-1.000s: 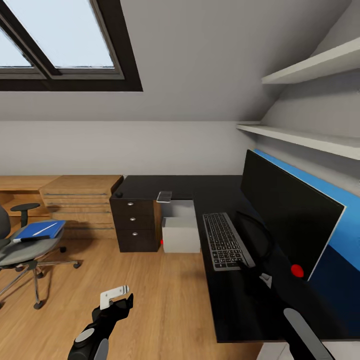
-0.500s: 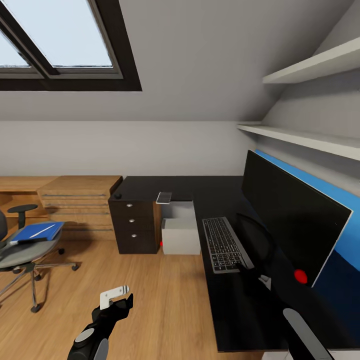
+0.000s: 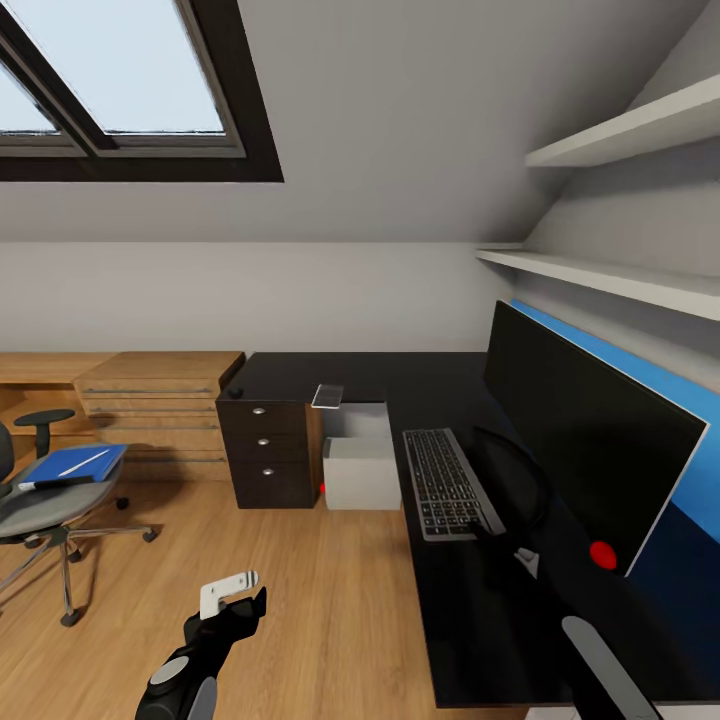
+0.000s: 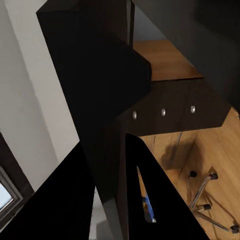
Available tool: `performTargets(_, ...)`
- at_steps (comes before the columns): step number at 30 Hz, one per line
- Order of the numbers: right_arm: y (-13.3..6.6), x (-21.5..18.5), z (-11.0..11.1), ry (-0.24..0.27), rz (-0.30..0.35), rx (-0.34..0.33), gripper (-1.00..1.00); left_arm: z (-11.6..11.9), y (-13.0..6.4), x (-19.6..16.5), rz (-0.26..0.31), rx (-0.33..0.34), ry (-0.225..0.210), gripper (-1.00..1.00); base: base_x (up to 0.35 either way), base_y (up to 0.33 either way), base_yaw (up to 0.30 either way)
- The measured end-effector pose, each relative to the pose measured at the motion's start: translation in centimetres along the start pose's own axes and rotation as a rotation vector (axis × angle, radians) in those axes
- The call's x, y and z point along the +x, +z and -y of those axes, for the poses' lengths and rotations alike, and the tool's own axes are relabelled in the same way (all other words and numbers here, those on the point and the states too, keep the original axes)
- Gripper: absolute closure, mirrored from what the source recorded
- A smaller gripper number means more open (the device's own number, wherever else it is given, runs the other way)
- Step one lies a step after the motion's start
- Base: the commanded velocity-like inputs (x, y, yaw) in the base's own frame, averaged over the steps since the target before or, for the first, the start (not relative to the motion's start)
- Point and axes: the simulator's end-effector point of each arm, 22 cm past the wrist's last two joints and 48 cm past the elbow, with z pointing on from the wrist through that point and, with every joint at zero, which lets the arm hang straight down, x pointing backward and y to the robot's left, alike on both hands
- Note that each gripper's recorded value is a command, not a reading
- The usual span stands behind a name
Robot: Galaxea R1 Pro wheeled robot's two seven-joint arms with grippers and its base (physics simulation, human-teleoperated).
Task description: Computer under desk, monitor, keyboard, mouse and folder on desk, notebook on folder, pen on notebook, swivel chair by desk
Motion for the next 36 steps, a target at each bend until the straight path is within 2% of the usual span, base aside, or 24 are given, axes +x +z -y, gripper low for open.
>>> performTargets(8,0.0,0.1,-0.1,0.013,0.001,-0.006,1.0,0.0,0.0,0.0,0.0,-0.001,0.0,-1.0,0.0,0.0,0.0)
performTargets(9,0.0,0.1,-0.2,0.021,0.002,-0.009,1.0,0.0,0.0,0.0,0.0,-0.001,0.0,-1.0,0.0,0.0,0.0)
performTargets(11,0.0,0.0,-0.5,0.069,0.008,-0.025,1.0,0.0,0.0,0.0,0.0,-0.001,0.0,-1.0,0.0,0.0,0.0)
performTargets(12,0.0,-0.1,-0.5,0.072,0.009,-0.026,1.0,0.0,0.0,0.0,0.0,-0.001,0.0,-1.0,0.0,0.0,0.0)
performTargets(27,0.0,-0.1,-0.4,0.075,0.012,-0.019,1.0,0.0,0.0,0.0,0.0,-0.001,0.0,-1.0,0.018,-0.018,0.0)
performTargets(33,0.0,0.0,-0.2,0.073,0.01,-0.015,1.0,0.0,0.0,0.0,0.0,-0.001,0.0,-1.0,0.141,0.0,0.0)
performTargets(36,-0.1,-0.2,1.2,0.074,0.014,0.016,1.0,0.0,0.0,0.0,0.0,-0.001,0.0,-1.0,0.023,0.0,0.0)
